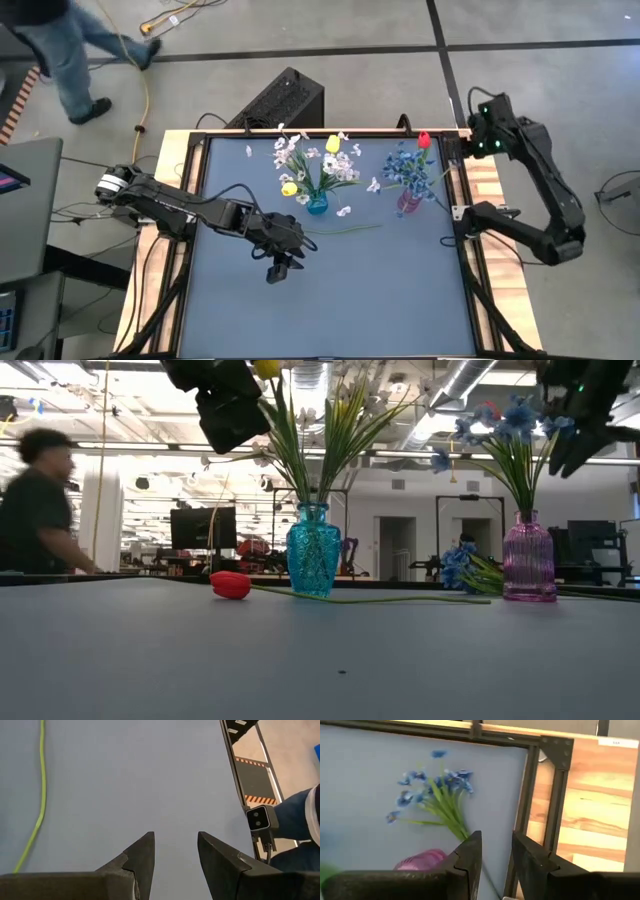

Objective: Sort flowers into vase by color
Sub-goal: Put the blue flowers into the violet vase

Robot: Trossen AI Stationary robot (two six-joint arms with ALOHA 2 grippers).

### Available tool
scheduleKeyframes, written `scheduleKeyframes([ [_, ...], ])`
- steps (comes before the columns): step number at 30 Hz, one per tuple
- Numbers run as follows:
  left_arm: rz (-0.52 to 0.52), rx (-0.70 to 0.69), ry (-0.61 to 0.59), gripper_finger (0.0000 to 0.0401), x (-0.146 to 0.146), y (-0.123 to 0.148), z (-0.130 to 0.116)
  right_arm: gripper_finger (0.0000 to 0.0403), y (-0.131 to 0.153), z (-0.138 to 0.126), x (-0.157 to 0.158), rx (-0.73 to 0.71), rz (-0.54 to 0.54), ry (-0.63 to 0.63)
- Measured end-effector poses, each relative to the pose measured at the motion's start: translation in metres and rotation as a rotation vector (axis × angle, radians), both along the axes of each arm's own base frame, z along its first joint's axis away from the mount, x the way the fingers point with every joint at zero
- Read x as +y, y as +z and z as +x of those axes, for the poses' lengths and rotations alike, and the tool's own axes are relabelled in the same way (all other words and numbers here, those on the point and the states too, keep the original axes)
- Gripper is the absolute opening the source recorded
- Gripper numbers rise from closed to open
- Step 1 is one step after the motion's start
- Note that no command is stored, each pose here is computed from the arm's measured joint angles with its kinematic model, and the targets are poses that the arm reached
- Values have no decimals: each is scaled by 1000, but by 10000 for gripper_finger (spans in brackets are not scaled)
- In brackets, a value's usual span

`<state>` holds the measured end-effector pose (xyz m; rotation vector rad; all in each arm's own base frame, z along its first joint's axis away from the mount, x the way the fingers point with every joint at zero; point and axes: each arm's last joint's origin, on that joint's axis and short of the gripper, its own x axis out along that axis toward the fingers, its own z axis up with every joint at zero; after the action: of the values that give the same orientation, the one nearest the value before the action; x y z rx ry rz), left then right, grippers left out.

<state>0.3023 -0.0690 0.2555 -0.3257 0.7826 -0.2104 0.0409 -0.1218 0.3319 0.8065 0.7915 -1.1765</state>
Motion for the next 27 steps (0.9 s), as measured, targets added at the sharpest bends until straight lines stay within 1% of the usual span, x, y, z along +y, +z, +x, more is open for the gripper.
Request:
scheduleKeyframes([
  [2, -4, 0, 5, 138, 0, 0, 0, 134, -4, -4, -12, -8, 22, -14],
  [3, -5, -3, 7, 138, 1, 1, 0, 134, -4, -5, -15, -2, 1, -6],
  [5, -10, -6, 17, 138, 3, 1, 1, 134, -2, -6, -14, -11, -40, -1],
  [10, -21, -26, 33, 138, 9, 3, 4, 134, -2, 0, -13, -115, -21, 22],
  [16, -32, -23, 40, 138, 12, 3, 4, 134, 0, 1, -18, -125, -66, -77],
  [19, -26, -33, 45, 138, 13, 3, 5, 133, -13, 6, -20, -133, -40, -108],
  [22, -24, -40, 44, 138, 13, 4, 5, 129, -38, 11, -23, -170, 28, -139],
  [25, -27, -39, 41, 138, 12, 4, 5, 127, -61, 10, -26, -180, 49, -201],
  [27, -27, -38, 40, 138, 12, 4, 5, 127, -79, 9, -27, -197, 79, -265],
])
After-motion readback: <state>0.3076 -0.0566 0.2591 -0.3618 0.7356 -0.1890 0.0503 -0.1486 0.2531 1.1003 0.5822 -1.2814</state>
